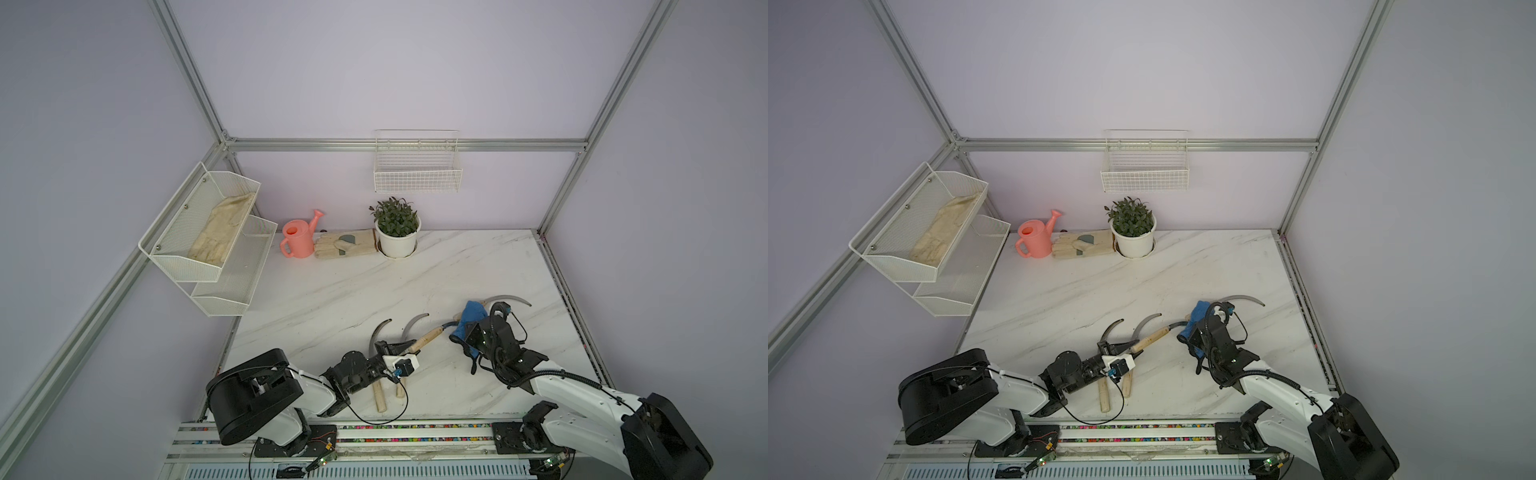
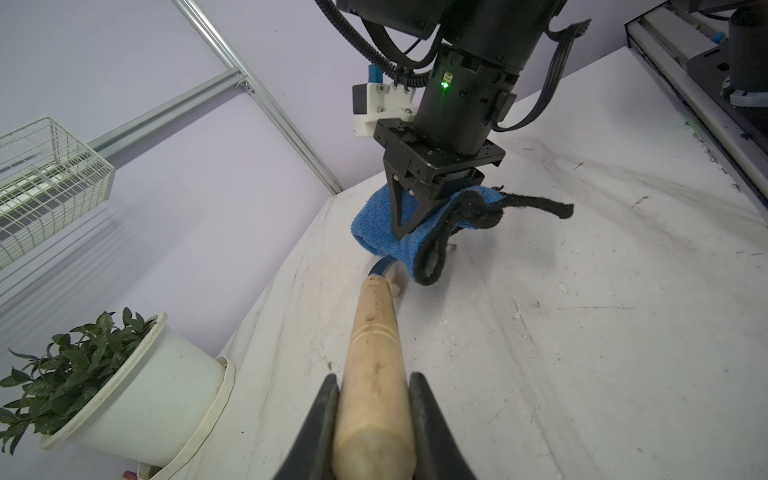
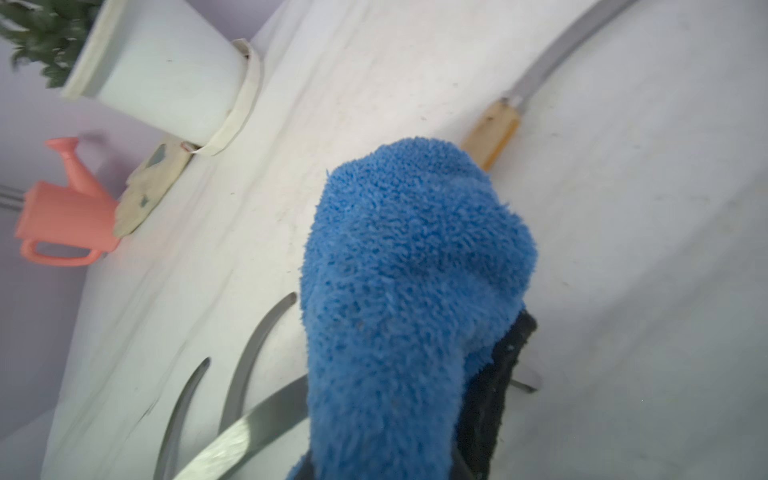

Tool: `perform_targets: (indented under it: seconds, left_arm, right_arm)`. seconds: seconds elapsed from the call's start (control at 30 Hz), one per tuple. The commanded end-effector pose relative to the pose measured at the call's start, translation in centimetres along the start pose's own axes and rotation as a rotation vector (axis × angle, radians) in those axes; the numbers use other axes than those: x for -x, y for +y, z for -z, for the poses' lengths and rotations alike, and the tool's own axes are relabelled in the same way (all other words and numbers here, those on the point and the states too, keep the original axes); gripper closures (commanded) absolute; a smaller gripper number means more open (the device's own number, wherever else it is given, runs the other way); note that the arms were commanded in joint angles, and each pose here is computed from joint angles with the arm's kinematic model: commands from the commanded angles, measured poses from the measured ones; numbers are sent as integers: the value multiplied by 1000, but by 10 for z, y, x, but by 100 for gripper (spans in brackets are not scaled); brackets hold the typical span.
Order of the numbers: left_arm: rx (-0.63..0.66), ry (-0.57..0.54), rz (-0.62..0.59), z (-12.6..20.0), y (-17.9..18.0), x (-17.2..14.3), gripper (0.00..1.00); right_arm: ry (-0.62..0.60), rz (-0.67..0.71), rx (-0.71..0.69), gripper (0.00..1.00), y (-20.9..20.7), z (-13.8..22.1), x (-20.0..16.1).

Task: Wipe small sickles with rags
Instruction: Wipe the small sickle.

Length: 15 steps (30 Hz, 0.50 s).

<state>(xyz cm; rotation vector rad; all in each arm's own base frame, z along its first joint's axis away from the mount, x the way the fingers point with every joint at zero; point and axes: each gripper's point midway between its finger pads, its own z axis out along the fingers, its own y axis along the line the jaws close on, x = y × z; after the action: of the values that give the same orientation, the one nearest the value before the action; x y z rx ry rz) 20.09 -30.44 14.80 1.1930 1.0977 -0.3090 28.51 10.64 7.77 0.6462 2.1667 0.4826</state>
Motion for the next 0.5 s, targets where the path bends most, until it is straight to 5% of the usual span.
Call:
perform_targets:
  seconds: [0.0,0.2,0.47]
  left_arm:
    - [26,-56,-7,6,6,14,100]
    - [26,-56,-7,6,6,14,100]
    - [23,-59,-7,6,5,15,100]
  right_arm:
    - [-36,-77,-113,100,-36,3,3]
    - [-39,-108,-92,100,-42,9,4]
    - [-6,70,275,100,53,24,23]
